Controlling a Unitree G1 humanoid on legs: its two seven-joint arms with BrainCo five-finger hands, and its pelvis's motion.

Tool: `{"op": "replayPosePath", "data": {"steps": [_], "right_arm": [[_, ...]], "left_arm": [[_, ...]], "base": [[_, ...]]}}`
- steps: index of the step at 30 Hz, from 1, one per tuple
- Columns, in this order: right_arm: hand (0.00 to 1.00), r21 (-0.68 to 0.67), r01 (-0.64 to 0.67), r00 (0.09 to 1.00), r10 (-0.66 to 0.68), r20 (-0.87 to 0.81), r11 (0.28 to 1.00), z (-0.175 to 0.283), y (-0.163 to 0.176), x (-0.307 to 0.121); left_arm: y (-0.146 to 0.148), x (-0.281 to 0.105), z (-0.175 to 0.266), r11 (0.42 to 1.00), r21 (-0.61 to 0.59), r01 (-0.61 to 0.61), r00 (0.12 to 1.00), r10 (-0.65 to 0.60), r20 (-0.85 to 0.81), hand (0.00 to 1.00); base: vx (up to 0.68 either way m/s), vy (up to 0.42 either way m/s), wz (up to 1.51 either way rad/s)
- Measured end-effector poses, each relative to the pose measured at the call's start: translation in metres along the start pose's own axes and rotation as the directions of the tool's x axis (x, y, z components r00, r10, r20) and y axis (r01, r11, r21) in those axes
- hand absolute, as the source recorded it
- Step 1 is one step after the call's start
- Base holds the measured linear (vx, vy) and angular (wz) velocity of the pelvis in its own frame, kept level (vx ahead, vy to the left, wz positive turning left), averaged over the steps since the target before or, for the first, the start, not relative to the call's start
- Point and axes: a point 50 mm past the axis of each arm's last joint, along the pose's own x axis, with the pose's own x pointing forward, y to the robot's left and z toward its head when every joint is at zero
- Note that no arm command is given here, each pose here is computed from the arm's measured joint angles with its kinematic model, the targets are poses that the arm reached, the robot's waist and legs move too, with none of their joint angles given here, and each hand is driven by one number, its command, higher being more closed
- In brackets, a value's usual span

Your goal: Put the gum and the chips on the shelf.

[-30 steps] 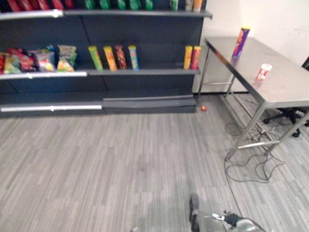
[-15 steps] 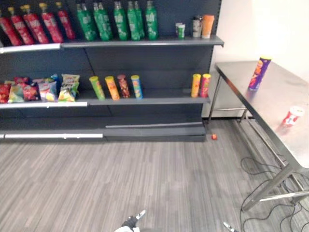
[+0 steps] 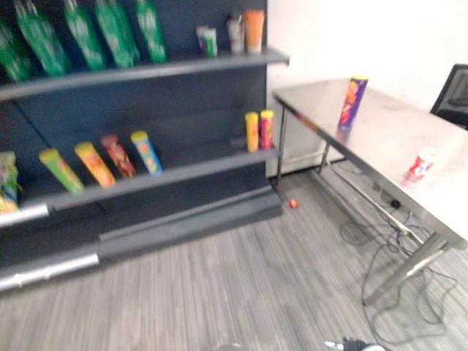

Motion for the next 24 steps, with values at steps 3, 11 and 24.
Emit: {"op": "replayPosePath", "data": {"steps": [3,11,24], "right_arm": [[0.00,0.038,-0.009,1.000,0.009,0.015,0.999,0.002,0.001,0.000],[0.00,-0.025,-0.047,0.998,0.046,-0.050,0.999,-0.014,0.015,0.000],[0.00,0.081,-0.040,0.998,0.044,-0.044,0.996,-0.017,0.019,0.000]], "left_arm": [[0.003,0.000,0.018,0.997,0.083,-0.012,0.999,0.008,0.043,0.00],[-0.021,-0.008,0.083,0.992,0.125,0.016,0.966,-0.047,0.255,0.00],[-0.026,-0.011,0.096,0.983,0.181,0.020,0.950,-0.075,0.302,0.00]], "base": [[0.13,0.078,-0.40],[0.39,-0.064,-0.24],[0.42,0.018,-0.66]]}}
